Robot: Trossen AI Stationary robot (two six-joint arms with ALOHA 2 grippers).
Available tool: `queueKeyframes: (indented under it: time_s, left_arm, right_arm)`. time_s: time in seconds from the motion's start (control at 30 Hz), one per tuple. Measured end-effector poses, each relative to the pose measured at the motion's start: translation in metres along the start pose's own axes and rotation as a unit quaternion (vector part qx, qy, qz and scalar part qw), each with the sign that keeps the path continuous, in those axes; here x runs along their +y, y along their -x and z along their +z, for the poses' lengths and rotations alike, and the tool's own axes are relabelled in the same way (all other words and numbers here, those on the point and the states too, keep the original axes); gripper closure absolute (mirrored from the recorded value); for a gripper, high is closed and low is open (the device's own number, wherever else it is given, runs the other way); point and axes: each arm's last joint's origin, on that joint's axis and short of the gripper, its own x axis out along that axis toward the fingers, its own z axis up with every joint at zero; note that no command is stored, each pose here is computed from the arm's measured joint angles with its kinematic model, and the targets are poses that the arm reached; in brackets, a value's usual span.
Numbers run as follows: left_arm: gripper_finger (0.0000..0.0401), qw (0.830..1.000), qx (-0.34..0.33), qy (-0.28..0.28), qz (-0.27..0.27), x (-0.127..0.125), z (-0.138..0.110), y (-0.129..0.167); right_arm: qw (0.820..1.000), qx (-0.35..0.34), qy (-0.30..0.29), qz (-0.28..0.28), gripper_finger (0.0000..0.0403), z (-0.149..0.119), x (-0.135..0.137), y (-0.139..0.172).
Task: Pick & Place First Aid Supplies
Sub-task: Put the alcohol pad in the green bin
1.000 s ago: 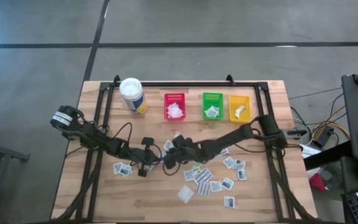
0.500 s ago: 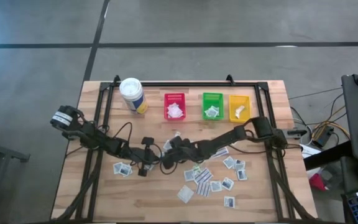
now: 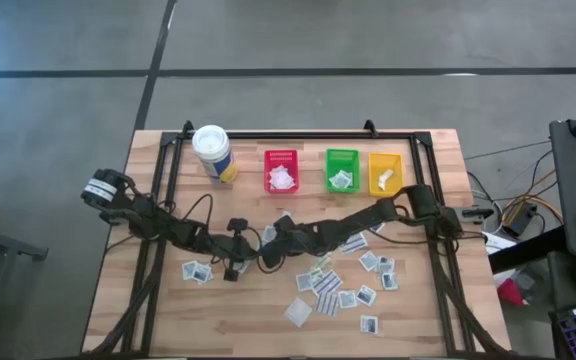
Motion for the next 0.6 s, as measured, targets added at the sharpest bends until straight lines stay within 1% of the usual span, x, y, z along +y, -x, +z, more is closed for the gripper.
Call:
queueKeyframes:
  time_s: [0.17, 0.3, 0.4, 0.47, 0.6]
  left_arm:
    - [0.0401, 1.0, 0.0, 0.0, -0.003, -0.0001, 0.0, 0.0]
    - [0.0401, 1.0, 0.0, 0.0, -0.004, 0.0001, 0.0, -0.0001]
    - [0.0401, 1.0, 0.0, -0.001, -0.006, 0.0, 0.0, -0.0001]
    - [0.0401, 1.0, 0.001, -0.003, -0.01, -0.0002, 0.0, -0.0001]
    - [0.0401, 1.0, 0.0, -0.004, -0.011, -0.0002, 0.0001, -0.0001]
  right_arm:
    - [1.0, 0.009, -0.019, 0.008, 0.0307, 0.0012, -0.0001, -0.0004]
    - [0.998, 0.038, -0.02, 0.04, 0.0307, 0.0012, 0.0034, -0.0004]
    - [0.997, 0.042, -0.012, 0.058, 0.0307, -0.0004, 0.007, 0.0001]
    - [0.997, 0.039, -0.015, 0.059, 0.0307, 0.0009, 0.0067, -0.0003]
    - [0.999, 0.018, -0.021, 0.044, 0.0307, 0.0052, 0.0036, -0.0015]
